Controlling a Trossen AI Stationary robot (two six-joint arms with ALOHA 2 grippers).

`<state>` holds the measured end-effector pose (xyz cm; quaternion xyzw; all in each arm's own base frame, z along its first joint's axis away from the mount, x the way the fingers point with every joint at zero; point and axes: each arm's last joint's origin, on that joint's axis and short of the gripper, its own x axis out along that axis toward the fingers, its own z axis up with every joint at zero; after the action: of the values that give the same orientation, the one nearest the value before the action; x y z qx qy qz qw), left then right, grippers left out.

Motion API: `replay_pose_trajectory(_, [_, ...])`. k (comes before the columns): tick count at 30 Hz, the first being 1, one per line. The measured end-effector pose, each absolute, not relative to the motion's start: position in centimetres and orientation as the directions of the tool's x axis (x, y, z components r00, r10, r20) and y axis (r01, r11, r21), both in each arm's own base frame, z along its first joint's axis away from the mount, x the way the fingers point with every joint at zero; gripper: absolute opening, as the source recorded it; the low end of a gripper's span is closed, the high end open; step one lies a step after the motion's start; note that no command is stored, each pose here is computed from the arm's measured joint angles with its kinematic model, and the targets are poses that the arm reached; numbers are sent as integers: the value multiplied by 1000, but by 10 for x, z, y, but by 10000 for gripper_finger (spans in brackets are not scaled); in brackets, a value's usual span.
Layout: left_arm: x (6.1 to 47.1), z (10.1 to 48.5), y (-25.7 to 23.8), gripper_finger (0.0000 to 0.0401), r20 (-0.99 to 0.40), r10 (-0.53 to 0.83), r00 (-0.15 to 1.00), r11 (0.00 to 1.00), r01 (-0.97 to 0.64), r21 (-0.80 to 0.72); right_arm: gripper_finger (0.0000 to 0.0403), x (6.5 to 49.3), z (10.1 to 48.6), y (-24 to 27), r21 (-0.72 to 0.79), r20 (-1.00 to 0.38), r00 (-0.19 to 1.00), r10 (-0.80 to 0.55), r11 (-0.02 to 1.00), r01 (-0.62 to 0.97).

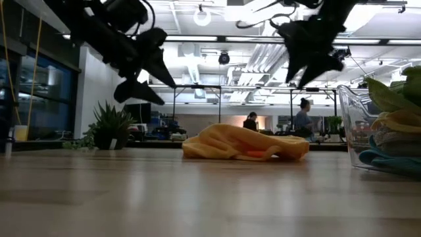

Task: Fold microfiber towels
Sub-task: Fold the orange microfiber cloth

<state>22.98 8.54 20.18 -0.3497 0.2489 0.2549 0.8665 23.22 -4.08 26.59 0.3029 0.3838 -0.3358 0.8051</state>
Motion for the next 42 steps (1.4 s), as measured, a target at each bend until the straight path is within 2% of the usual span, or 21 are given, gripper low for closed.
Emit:
replay_pose_trajectory(3, [234, 192, 83, 268, -648, 296, 702, 593, -667, -451, 213, 218, 266, -38, 197, -860, 408, -308, 537, 820])
replay_pose_trajectory(6, [236, 186, 86, 268, -660, 366, 656, 555, -723, -411, 234, 211, 264, -35, 132, -886, 341, -315, 533, 836])
replay_pose_trajectory(12, [237, 167, 101, 268, -717, 387, 580, 457, -796, -397, 240, 210, 264, -38, 62, -869, 315, -383, 546, 835])
replay_pose_trajectory(16, [237, 147, 113, 268, -770, 356, 529, 342, -841, -420, 240, 212, 265, -39, 41, -848, 330, -416, 568, 822])
replay_pose_trajectory(19, [241, 133, 123, 268, -775, 315, 548, 288, -833, -472, 240, 212, 266, -39, 9, -844, 331, -422, 606, 796])
replay_pose_trajectory(23, [254, 118, 132, 268, -724, 271, 635, 257, -772, -582, 240, 212, 266, -39, 8, -843, 332, -423, 608, 794])
replay_pose_trajectory(29, [265, 102, 140, 267, -664, 313, 679, 162, -727, -667, 240, 213, 266, -39, 25, -842, 335, -423, 591, 807])
replay_pose_trajectory(37, [276, 99, 147, 263, -611, 358, 706, 195, -697, -690, 240, 215, 267, -39, 52, -829, 362, -426, 586, 808])
replay_pose_trajectory(40, [278, 106, 147, 235, -593, 354, 723, 265, -686, -678, 240, 217, 268, -40, 64, -822, 375, -428, 586, 807])
replay_pose_trajectory(42, [278, 120, 148, 197, -546, 389, 742, 323, -665, -673, 240, 217, 268, -40, 69, -820, 380, -428, 586, 808])
